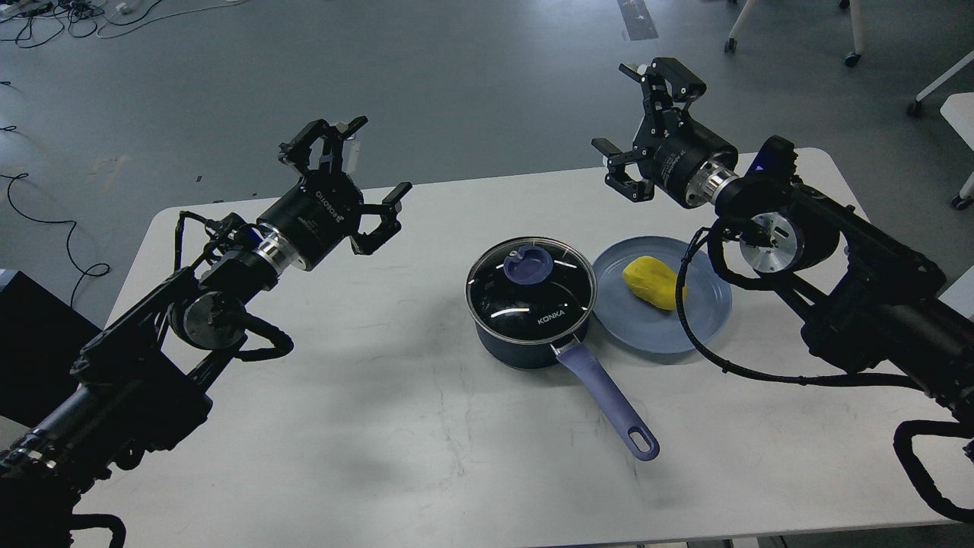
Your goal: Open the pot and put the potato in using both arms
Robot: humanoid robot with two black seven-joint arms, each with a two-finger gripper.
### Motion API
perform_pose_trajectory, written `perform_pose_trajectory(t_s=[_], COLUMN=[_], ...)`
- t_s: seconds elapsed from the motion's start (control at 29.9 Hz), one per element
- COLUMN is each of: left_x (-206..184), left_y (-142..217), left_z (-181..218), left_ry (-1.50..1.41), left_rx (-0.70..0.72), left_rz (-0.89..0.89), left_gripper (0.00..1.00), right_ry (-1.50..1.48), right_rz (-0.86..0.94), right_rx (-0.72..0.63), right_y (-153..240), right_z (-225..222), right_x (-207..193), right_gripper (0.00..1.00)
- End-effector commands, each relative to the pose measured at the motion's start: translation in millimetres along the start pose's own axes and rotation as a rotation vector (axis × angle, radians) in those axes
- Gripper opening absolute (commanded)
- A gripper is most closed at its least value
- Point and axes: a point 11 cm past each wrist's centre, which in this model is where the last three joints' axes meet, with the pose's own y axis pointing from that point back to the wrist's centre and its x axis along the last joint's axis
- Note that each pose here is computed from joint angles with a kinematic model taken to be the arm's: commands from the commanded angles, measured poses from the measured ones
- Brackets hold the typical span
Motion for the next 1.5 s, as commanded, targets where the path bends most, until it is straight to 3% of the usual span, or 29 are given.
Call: perform_pose_trajectory(t_s=[0.0, 0.8, 1.47], left_x=[-1, 1, 5], left_y=[0, -1, 1], left_z=[4, 10, 10], left_ry=[0.008, 0.024, 0.028], left_rx=[-0.017, -0.071, -0.074], left_rz=[-0.006, 0.006, 0.021], left_gripper=[0.98, 0.98, 0.98], right_ry=[-0.053, -0.026, -0.013], right_rz=[-0.003, -0.034, -0.058], right_rx=[0.004, 0.054, 0.014], right_y=[-2, -7, -10], right_z=[-1, -18, -17], right_x=[-3, -13, -17], right_gripper=[1.0, 1.0, 1.0])
